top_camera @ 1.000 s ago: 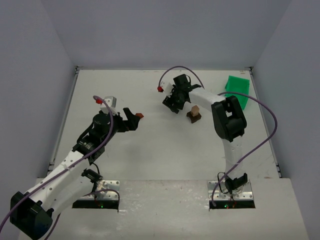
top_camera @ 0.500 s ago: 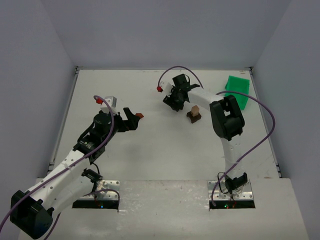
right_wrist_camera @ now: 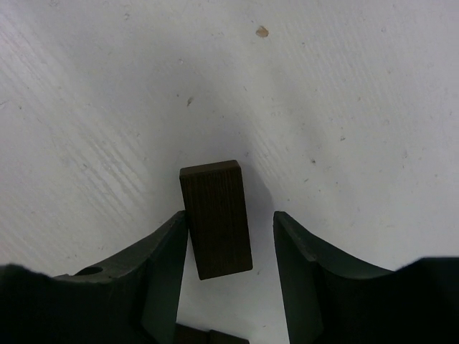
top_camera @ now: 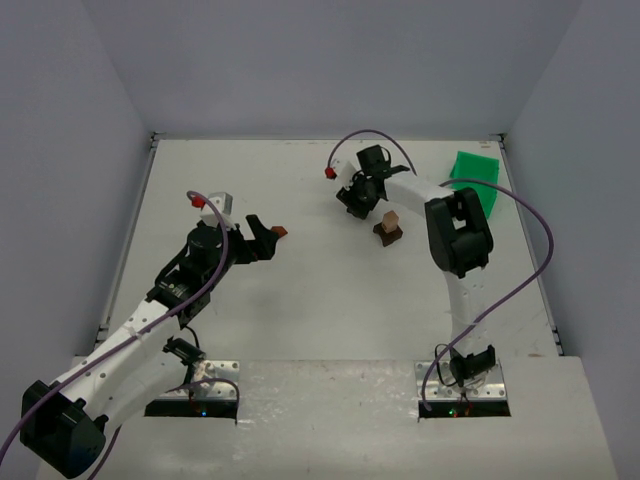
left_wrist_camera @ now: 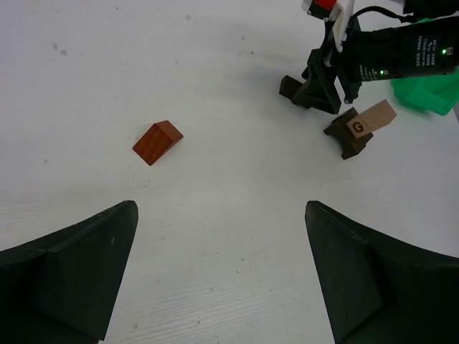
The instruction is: Build the wood block tower
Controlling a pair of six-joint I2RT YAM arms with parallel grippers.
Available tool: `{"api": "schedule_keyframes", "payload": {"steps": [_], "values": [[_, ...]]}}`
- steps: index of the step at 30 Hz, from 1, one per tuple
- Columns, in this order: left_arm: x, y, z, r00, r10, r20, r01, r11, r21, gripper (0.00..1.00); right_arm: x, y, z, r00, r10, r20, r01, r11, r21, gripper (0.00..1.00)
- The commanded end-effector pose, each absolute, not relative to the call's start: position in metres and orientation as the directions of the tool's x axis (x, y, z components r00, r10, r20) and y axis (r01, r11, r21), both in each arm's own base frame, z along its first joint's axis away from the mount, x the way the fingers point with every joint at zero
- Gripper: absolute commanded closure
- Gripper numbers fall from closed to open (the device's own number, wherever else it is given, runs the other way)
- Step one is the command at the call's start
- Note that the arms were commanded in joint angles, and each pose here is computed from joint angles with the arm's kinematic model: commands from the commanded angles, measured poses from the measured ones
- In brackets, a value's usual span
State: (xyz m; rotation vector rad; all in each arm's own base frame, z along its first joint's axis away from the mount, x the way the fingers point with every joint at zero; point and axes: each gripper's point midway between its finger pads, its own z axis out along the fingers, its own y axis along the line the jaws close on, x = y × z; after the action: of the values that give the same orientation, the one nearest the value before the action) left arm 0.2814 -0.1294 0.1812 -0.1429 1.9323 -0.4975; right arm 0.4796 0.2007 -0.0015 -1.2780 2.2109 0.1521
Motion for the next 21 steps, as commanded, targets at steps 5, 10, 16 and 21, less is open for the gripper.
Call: {"api": "schedule_keyframes", "payload": {"steps": [5, 10, 16, 21], "values": [[0.288, -0.129, 0.197, -0.364, -0.339, -0.868, 0.136, 0.902, -0.409, 0.0, 0.476, 0.209, -0.006, -0.395, -0.742, -0.542, -0.841, 0.529, -0.11, 0.64], [0.287, -0.128, 0.199, -0.361, -0.346, -0.866, 0.136, 0.9, -0.415, 0.0, 0.478, 0.21, 0.025, -0.441, -0.696, -0.566, -0.798, 0.593, -0.106, 0.81], [0.286, -0.128, 0.2, -0.36, -0.357, -0.862, 0.132, 0.895, -0.426, 0.0, 0.472, 0.216, 0.105, -0.481, -0.564, -0.671, -0.677, 0.725, -0.124, 0.87], [0.282, -0.128, 0.203, -0.358, -0.366, -0.859, 0.137, 0.89, -0.436, 0.0, 0.458, 0.208, 0.148, -0.505, -0.479, -0.718, -0.57, 0.81, -0.139, 0.88]]}}
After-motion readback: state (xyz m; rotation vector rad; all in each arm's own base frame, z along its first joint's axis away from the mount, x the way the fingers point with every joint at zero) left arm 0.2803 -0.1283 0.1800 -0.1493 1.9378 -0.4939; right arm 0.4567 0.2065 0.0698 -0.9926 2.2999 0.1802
